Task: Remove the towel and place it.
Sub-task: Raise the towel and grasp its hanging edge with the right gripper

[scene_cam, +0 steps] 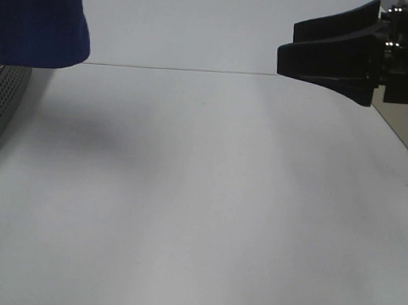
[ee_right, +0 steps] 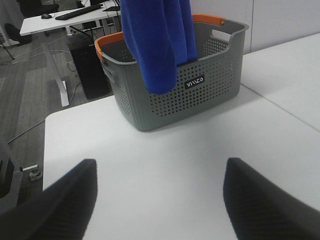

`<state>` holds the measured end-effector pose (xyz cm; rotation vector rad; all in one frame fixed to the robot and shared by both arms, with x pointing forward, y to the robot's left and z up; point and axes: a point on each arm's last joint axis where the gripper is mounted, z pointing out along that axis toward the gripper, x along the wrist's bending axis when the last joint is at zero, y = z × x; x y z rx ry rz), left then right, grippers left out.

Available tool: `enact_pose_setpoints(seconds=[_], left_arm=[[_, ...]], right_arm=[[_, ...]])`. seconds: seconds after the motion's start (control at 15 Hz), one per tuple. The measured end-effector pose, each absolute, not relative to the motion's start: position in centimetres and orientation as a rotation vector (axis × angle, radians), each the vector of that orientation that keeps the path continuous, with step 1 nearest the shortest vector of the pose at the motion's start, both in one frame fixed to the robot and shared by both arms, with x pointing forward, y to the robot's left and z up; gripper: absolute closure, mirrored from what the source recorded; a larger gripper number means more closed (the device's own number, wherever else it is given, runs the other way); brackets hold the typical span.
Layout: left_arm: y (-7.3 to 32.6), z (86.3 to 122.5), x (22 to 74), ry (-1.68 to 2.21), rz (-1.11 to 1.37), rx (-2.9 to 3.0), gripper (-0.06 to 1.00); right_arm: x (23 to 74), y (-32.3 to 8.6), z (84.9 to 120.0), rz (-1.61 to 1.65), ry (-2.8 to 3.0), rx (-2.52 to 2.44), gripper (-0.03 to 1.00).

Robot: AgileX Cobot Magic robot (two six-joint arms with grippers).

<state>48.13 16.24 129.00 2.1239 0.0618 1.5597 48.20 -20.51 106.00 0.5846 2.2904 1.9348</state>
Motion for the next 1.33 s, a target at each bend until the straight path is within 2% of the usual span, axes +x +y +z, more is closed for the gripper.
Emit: enact_pose_setpoints(seconds=[0.2,0.47,0.8,1.07,1.27,1.33], left_arm=[[14.4,128.9,47.3,-0.017,1.519,2.101,0.94],[12.1,128.3,47.4,-0.091,1.489,2.074,0.94],[11.4,129.0,47.7,-0.118,1.546,1.949,0.94],[10.5,128.1,48.7,-0.128,1.533,1.967,0.94],[10.3,128.1,48.8,-0.134,1.543,1.942,0.94],[10.1,128.1,48.9,-0.136,1.546,1.932,0.94]], right_arm=[[51.3,-19.9,105.1,1.992,2.315,0.543,0.27],[55.3,-13.4,104.4,2.088,2.400,0.364,0.27],[57.3,-10.7,103.1,2.132,2.422,0.346,0.27],[58.0,-9.2,102.4,2.167,2.412,0.347,0.27],[58.2,-9.1,102.0,2.164,2.421,0.352,0.48],[58.2,-9.1,102.0,2.165,2.419,0.350,0.63]])
